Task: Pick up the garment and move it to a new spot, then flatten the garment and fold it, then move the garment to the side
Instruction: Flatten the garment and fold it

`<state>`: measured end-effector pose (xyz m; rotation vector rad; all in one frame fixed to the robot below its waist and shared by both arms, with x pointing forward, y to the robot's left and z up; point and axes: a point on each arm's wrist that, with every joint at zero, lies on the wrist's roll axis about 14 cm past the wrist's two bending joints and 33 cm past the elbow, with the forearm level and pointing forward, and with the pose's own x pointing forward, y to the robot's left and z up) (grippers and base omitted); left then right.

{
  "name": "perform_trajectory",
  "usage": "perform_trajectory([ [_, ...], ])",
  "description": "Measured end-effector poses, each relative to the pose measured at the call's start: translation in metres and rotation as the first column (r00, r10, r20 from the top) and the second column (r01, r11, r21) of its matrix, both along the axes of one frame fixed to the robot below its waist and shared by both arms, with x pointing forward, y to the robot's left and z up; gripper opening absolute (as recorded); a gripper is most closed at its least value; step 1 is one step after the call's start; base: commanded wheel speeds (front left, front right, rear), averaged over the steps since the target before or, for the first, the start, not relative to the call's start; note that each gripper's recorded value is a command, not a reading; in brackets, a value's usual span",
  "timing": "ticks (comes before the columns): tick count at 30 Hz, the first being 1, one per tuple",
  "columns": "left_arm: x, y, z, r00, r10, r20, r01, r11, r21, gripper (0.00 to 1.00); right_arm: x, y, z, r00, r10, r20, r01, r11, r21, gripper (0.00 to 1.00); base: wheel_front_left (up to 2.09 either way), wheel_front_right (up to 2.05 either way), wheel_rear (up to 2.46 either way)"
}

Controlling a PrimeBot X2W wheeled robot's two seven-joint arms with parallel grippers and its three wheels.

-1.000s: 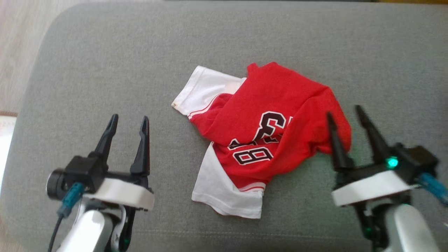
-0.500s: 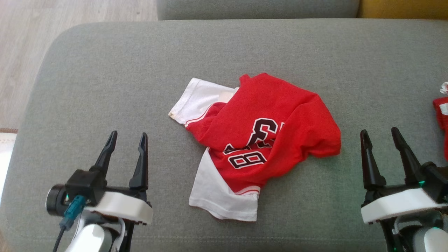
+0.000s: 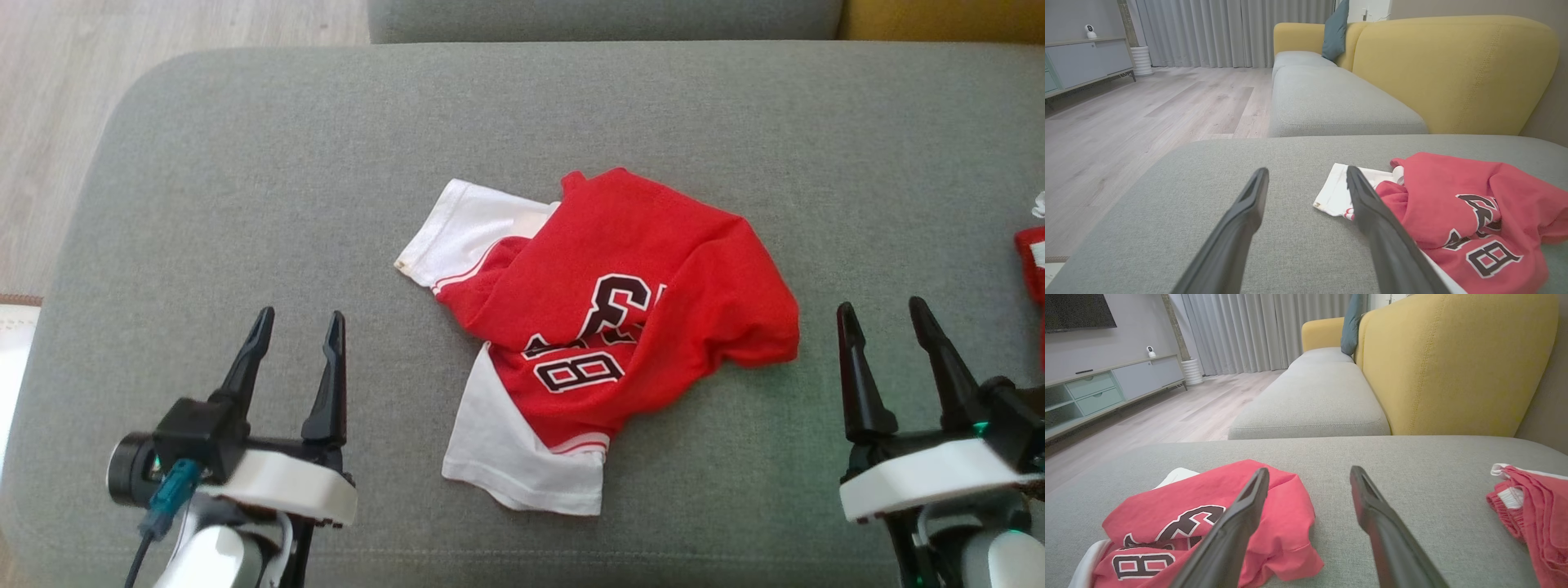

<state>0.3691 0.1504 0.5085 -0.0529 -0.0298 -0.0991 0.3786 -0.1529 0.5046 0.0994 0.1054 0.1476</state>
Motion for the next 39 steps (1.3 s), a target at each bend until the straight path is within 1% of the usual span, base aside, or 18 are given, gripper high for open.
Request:
perform_trajectory([
  [5, 0.001, 0.001, -0.004, 1.0, 0.001, -0.012, -0.001, 1.0, 0.001, 1.0, 0.001, 0.0, -0.01, 0.999, 0.0, -0.035, 0.0, 1.0, 0.0, 1.0, 0.0, 0.0, 0.0],
  [11, 0.009, 0.001, -0.01, 1.0, 0.001, -0.027, -0.001, 1.0, 0.0, 1.0, 0.001, -0.012, -0.049, 0.987, -0.035, -0.159, 0.035, 0.999, -0.001, 1.0, 0.0, 0.0, 0.0],
  [14, 0.017, 0.001, -0.011, 1.0, -0.002, -0.029, 0.002, 1.0, -0.001, 1.0, 0.012, -0.013, -0.061, 0.981, -0.039, -0.189, 0.039, 0.999, -0.005, 1.0, 0.0, 0.0, 0.0],
  [18, 0.027, 0.0, -0.016, 0.999, -0.011, -0.038, 0.01, 1.0, -0.004, 1.0, 0.04, 0.0, -0.065, 0.982, -0.006, -0.189, 0.006, 1.0, 0.004, 1.0, 0.0, 0.0, 0.0],
  [20, 0.031, 0.001, -0.018, 0.999, -0.008, -0.04, 0.007, 1.0, -0.004, 1.0, 0.049, 0.011, -0.074, 0.973, 0.027, -0.227, -0.025, 1.0, 0.01, 1.0, 0.0, 0.0, 0.0],
  [23, 0.033, 0.002, -0.02, 0.999, -0.005, -0.043, 0.005, 1.0, -0.006, 1.0, 0.05, 0.022, -0.088, 0.959, 0.058, -0.279, -0.054, 0.998, 0.023, 1.0, 0.0, 0.0, 0.0],
  [24, 0.034, 0.002, -0.021, 0.999, -0.001, -0.045, 0.001, 1.0, -0.006, 1.0, 0.049, 0.025, -0.095, 0.949, 0.069, -0.307, -0.063, 0.998, 0.03, 0.97, 0.0, 0.0, 0.0],
  [25, 0.034, 0.004, -0.023, 0.999, 0.002, -0.05, -0.003, 1.0, -0.006, 1.0, 0.048, 0.028, -0.1, 0.942, 0.077, -0.326, -0.069, 0.997, 0.036, 0.97, 0.0, 0.0, 0.0],
  [26, 0.033, 0.004, -0.025, 0.998, 0.005, -0.056, -0.005, 1.0, -0.004, 1.0, 0.047, 0.031, -0.103, 0.938, 0.085, -0.336, -0.073, 0.996, 0.047, 0.47, 0.0, 0.0, 0.0],
  [27, 0.033, 0.005, -0.026, 0.998, 0.007, -0.06, -0.007, 1.0, -0.003, 1.0, 0.046, 0.033, -0.105, 0.935, 0.092, -0.342, -0.077, 0.995, 0.057, 0.0, 0.0, 0.0, 0.0],
  [30, 0.033, 0.005, -0.028, 0.998, 0.007, -0.064, -0.008, 1.0, -0.002, 1.0, 0.048, 0.034, -0.1, 0.944, 0.093, -0.317, -0.074, 0.995, 0.07, 0.0, 0.0, 0.0, 0.0],
  [32, 0.034, 0.004, -0.028, 0.998, 0.005, -0.064, -0.005, 1.0, -0.002, 1.0, 0.052, 0.029, -0.089, 0.959, 0.074, -0.273, -0.056, 0.996, 0.074, 0.0, 0.0, 0.0, 0.0],
  [35, 0.035, 0.002, -0.027, 0.998, -0.002, -0.058, 0.002, 1.0, -0.004, 1.0, 0.055, 0.01, -0.074, 0.976, 0.018, -0.217, -0.004, 0.998, 0.068, 0.0, 0.0, 0.0, 0.0],
  [39, 0.035, -0.001, -0.025, 0.999, -0.008, -0.049, 0.008, 1.0, -0.007, 1.0, 0.046, -0.023, -0.068, 0.976, -0.074, -0.205, 0.085, 0.995, 0.043, 0.0, 0.0, 0.0, 0.0],
])
